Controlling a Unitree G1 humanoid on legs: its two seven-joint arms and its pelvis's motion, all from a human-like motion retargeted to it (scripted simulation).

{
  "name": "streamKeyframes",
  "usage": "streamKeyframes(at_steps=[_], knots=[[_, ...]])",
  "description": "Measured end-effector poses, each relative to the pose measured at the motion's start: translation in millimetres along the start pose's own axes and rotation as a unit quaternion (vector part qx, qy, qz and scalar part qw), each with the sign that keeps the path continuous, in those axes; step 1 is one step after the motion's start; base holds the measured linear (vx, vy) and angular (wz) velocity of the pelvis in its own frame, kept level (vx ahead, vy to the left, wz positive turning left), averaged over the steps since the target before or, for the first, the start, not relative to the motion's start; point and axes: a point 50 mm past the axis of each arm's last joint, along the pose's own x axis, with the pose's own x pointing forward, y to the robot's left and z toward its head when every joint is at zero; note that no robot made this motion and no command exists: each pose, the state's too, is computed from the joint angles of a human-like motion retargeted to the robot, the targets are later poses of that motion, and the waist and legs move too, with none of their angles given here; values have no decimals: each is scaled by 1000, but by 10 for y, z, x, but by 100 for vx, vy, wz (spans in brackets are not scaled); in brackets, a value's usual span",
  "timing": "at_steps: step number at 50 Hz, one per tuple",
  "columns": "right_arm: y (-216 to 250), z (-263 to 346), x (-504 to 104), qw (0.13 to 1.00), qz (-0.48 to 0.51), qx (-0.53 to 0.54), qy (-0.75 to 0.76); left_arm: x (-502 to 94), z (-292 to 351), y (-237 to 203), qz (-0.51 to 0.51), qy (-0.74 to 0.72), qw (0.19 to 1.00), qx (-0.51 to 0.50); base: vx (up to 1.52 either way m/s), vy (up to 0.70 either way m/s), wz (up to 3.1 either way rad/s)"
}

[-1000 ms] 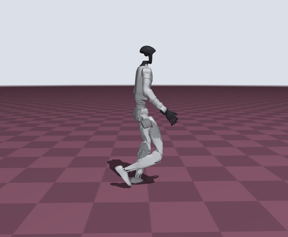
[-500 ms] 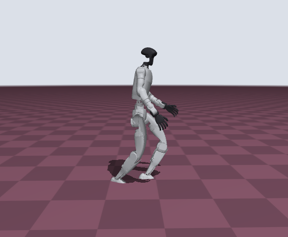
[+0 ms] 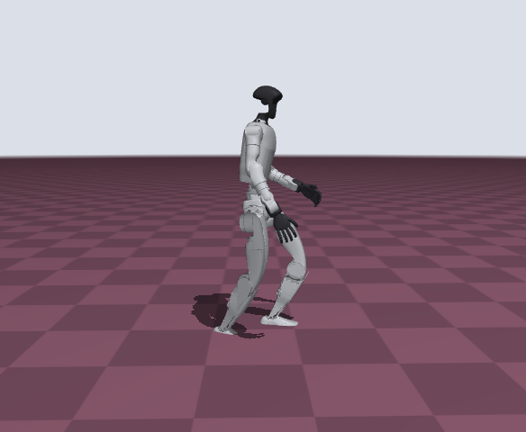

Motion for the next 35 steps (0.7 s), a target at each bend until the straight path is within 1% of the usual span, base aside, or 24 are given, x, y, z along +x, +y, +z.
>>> streamKeyframes(at_steps=[5, 18, 25, 35], knots=[[93, -117, -16, 1000, 16, 5, 19, -17, -36, -109, -23, 8, 1000, -11, 3, 0, -10], [315, -441, -88, 995, 57, 17, 78, 71, 121, -229, -60, -22, 998, -14, 6, 2, -15], [359, -502, -109, 994, 62, 15, 86, 109, 240, -233, -60, -51, 997, -12, 4, 2, -12], [377, -411, -91, 997, 53, 11, 59, 131, 354, -229, -43, -83, 996, -6, 2, 1, -6]])
